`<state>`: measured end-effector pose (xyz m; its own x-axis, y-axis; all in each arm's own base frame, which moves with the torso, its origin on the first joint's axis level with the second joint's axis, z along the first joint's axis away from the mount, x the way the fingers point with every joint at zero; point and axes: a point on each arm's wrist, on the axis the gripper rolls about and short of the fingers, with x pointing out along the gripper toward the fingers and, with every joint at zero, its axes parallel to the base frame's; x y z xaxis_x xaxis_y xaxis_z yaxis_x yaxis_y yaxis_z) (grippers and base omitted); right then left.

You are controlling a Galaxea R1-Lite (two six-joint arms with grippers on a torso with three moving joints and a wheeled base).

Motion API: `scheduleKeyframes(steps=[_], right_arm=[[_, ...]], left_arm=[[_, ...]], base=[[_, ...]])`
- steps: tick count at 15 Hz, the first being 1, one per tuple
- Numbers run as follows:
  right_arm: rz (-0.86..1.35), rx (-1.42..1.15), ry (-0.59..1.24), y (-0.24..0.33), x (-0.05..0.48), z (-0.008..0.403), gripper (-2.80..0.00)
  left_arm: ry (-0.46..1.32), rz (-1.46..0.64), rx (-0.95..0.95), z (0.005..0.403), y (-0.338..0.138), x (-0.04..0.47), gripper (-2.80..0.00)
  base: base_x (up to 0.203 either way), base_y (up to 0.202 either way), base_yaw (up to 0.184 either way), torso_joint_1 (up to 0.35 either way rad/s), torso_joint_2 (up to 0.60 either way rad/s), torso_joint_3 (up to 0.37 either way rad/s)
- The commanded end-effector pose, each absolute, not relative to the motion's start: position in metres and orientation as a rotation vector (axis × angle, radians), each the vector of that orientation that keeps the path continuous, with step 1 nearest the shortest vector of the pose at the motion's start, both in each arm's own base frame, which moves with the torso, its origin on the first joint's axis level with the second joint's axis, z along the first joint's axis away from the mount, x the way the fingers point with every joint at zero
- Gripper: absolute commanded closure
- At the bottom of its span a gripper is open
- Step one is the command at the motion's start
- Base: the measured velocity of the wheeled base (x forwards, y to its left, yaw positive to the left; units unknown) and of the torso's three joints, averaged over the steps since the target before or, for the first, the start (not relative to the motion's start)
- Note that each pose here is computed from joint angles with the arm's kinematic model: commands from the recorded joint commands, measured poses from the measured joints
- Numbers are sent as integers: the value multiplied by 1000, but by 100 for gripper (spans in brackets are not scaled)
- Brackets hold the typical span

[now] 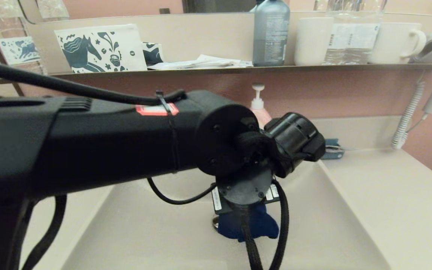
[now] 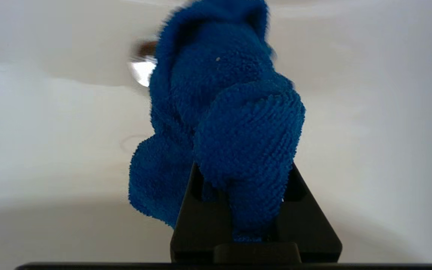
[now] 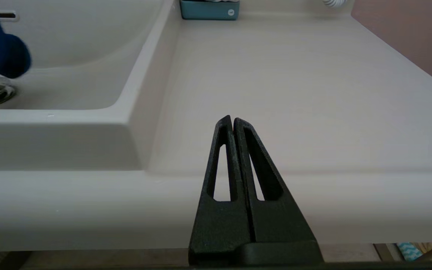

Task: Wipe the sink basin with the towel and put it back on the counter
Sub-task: Wipe the sink

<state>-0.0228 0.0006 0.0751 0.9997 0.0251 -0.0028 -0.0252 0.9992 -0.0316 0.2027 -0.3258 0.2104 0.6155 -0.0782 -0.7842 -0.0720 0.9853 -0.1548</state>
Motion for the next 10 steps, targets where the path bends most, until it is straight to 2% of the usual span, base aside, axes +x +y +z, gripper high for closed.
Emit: scheduleKeyframes(steps=[1, 7, 10], right_arm=[[26, -32, 3, 1, -23, 75, 0], [26, -32, 3, 1, -23, 75, 0], [26, -32, 3, 1, -23, 75, 0]], left_arm=[[895, -40, -194, 197, -347, 194, 0], [870, -134, -235, 173, -387, 172, 0], [887, -124, -195, 145, -401, 172, 0]], base=[[0, 0, 0, 0, 0, 0], [0, 0, 0, 0, 0, 0], [0, 0, 0, 0, 0, 0]])
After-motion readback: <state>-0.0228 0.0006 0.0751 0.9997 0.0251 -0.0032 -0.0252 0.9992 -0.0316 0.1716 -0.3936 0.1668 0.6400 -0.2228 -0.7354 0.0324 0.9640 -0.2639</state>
